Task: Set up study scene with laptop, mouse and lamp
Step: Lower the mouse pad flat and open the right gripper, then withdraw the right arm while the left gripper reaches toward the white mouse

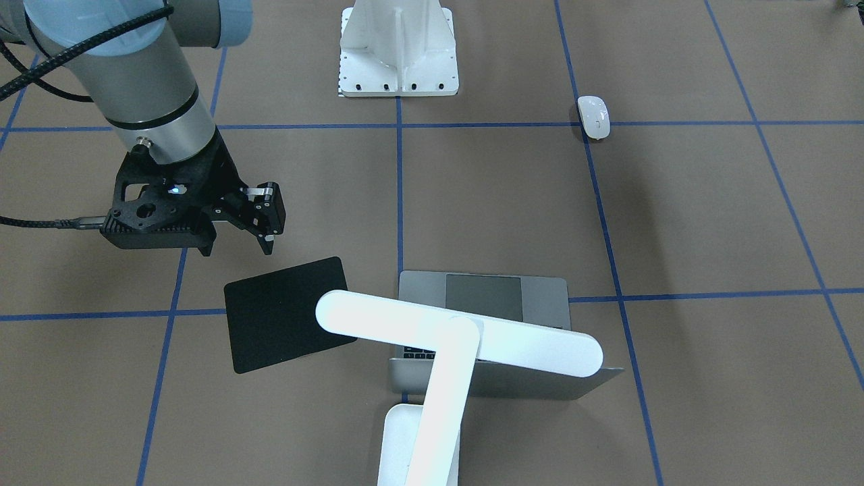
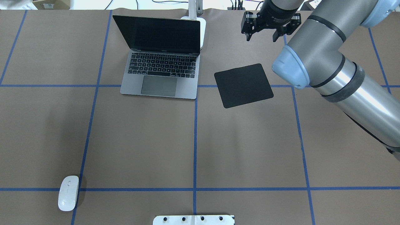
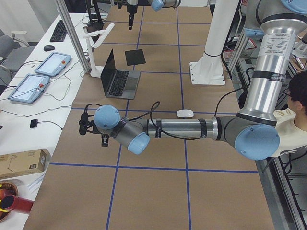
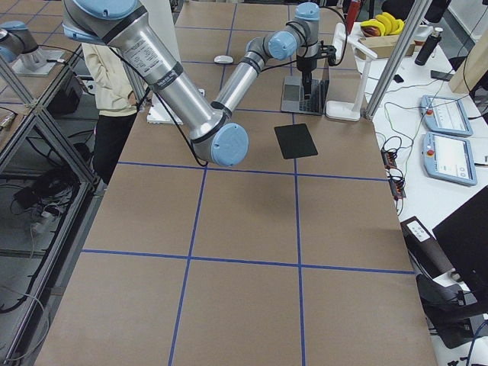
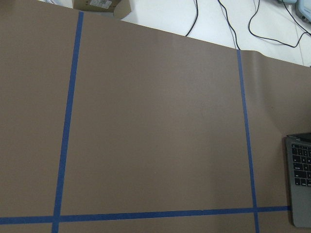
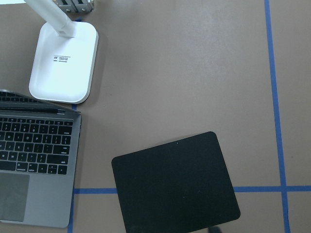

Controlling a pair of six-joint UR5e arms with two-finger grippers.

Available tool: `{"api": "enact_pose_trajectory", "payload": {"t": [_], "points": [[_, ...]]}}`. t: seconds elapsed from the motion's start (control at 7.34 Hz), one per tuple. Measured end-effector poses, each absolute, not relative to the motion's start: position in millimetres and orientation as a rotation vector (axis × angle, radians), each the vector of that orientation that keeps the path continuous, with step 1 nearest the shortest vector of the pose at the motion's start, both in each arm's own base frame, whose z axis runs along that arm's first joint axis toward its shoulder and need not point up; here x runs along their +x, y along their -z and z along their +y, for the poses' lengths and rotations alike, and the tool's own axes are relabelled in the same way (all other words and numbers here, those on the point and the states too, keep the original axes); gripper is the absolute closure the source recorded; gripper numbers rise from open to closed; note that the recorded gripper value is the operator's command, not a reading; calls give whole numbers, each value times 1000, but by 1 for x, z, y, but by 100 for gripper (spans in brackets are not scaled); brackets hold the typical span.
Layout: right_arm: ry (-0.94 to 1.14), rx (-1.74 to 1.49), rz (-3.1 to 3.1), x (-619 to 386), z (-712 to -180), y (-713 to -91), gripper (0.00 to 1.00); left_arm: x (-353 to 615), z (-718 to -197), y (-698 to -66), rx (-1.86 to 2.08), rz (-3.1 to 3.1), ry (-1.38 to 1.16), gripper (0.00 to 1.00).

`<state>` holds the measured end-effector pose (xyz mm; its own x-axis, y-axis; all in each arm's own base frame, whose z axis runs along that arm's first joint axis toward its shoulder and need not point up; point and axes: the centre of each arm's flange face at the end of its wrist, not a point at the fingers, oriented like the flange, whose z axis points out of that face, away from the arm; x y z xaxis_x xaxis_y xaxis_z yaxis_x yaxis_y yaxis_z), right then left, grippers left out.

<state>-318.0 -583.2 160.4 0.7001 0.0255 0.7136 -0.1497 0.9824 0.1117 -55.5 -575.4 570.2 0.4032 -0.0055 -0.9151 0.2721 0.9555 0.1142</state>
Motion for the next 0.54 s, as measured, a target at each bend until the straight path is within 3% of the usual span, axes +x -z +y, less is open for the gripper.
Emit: {"api": "enact_pose_trajectory", "payload": {"t": [0.54], "points": [[-57, 145, -713, -255, -569, -258, 0, -23, -578, -518, 150, 1107, 239, 0]]}}
